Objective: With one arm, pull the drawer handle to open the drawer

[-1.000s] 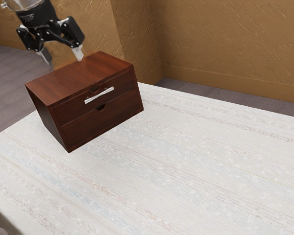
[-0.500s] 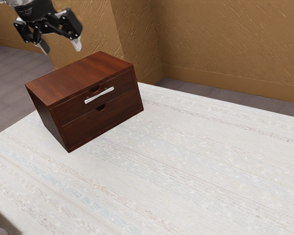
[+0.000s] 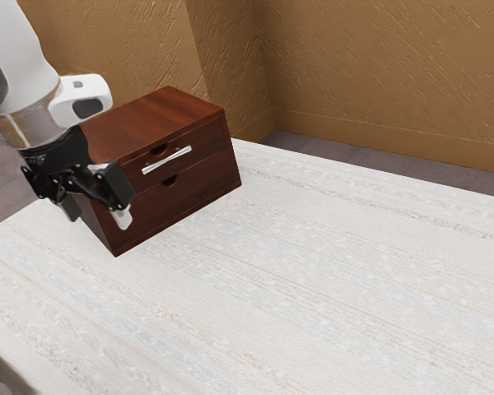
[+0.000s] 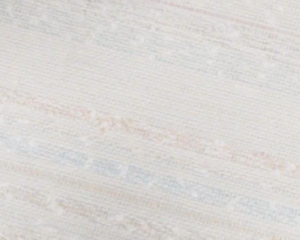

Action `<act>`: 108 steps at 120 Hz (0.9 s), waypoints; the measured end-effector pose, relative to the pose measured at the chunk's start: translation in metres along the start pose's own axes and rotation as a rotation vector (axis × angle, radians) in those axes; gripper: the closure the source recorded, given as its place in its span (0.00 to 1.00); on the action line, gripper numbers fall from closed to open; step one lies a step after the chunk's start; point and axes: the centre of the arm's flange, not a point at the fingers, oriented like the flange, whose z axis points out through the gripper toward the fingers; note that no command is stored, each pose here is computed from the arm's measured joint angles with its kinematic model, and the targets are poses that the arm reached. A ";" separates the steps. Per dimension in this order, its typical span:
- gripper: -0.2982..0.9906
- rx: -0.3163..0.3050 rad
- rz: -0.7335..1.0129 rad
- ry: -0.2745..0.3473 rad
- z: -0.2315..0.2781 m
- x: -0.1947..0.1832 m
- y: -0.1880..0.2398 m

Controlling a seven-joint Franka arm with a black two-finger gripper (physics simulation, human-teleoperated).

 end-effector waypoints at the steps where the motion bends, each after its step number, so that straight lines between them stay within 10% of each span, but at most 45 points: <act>1: 0.23 0.001 0.005 -0.001 0.002 0.002 0.001; 52: 0.23 0.238 0.430 0.166 0.084 0.113 0.042; 108: 0.23 0.351 0.452 0.075 0.116 0.177 0.016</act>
